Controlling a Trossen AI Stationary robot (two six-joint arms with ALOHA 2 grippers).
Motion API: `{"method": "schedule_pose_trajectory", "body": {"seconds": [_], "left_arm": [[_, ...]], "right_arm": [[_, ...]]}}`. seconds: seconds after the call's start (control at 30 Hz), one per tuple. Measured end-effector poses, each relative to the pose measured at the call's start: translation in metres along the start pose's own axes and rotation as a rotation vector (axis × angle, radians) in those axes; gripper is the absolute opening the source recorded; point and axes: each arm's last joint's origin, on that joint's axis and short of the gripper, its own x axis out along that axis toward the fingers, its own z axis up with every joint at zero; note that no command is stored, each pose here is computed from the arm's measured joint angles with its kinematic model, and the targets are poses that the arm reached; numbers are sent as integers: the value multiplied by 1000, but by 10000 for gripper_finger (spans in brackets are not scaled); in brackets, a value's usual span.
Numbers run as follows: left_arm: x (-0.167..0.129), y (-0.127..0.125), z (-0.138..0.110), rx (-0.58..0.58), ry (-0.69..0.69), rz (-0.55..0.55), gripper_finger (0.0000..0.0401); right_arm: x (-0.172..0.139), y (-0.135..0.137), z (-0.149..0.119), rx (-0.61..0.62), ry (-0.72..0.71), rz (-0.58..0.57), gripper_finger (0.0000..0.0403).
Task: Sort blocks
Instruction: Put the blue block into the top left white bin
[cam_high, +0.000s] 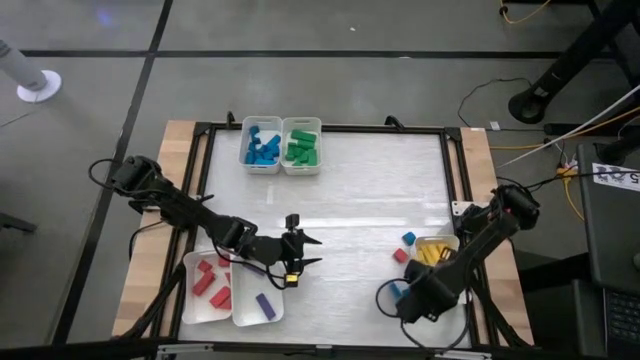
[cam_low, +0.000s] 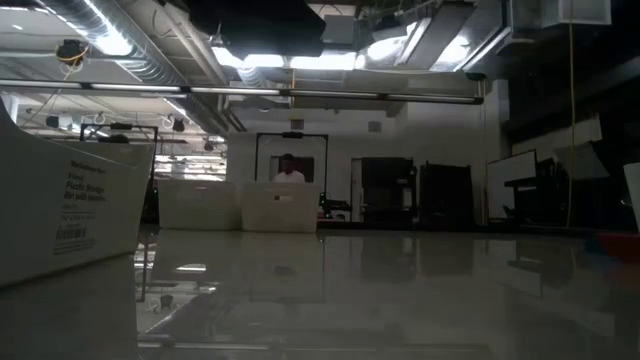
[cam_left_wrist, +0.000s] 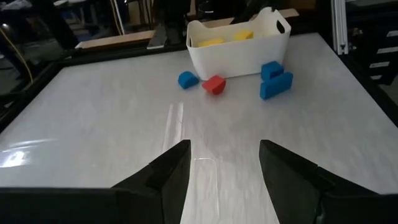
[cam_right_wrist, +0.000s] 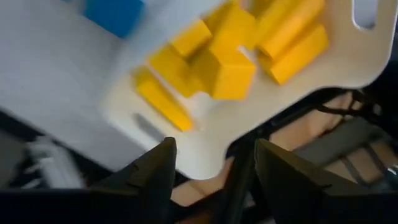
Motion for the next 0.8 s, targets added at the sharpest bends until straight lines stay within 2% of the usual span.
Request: {"method": "schedule_pose_trajectory", "body": {"seconds": [0.17, 0.37, 0.47, 0.6, 0.7, 0.8], "left_arm": [[0, 0, 0, 1, 2, 0, 180], [0, 0, 0, 3, 5, 1, 180], [0, 0, 0, 2, 4, 0, 180], [0, 0, -1, -1, 6, 0, 180], [-1, -1, -1, 0, 5, -3, 180], [-1, -1, -1, -1, 5, -3, 180]], "right_arm": [[-30, 7, 0, -11, -114, 127, 209], [-50, 30, 7, 15, -414, 365, 209], [-51, 40, 14, 45, -528, 435, 209], [-34, 50, 24, 98, -553, 350, 208], [-20, 54, 30, 165, -522, 263, 208], [-9, 60, 35, 177, -487, 217, 208]]}}
